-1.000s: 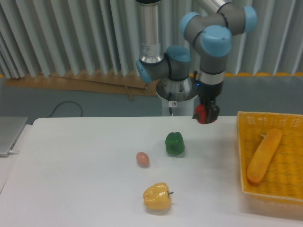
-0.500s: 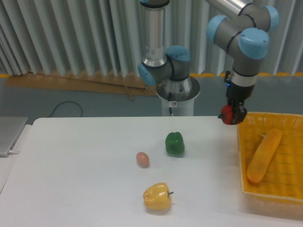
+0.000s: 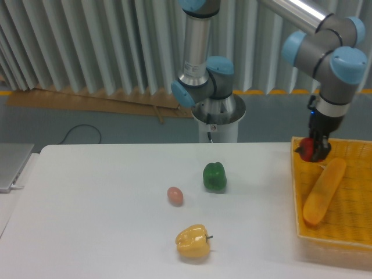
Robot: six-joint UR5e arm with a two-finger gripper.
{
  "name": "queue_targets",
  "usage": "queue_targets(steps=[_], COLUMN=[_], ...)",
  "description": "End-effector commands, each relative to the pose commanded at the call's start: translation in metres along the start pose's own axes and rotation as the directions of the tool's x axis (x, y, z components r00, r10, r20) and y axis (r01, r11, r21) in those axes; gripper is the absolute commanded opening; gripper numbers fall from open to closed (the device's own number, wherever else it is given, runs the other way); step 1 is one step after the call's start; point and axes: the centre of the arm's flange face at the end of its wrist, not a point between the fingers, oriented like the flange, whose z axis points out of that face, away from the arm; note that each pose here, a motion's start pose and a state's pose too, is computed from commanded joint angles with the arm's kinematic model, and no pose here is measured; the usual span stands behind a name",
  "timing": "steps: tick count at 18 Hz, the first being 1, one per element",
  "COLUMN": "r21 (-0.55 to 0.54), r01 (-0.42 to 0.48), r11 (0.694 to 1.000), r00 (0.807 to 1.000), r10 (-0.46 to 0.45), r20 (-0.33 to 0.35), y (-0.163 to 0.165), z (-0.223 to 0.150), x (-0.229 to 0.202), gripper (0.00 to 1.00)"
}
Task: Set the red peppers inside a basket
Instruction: 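Carry the red pepper over the yellow basket and lower it, then release the red pepper into the basket and raise the gripper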
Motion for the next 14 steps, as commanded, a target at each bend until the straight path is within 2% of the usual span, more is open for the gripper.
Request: queue_targets(steps=[9, 12, 13, 14], r21=[-0.012, -0.012, -0.013, -0.014], r01=[0.009, 0.012, 0.014, 0.012], r11=[1.000, 1.000, 1.000, 1.000], r00=[1.000, 1.000, 1.000, 1.000], r10=[-0.009, -0.012, -0.014, -0.012], r20=[0.010, 0.014, 0.015, 0.016], y=[0.024, 0.028, 0.027, 0.027], z=[0.035, 0.042, 0.042, 0.041], x=[-0.018, -0.020, -0.021, -0.021], gripper=[0.55, 0.61, 0.67, 0.80])
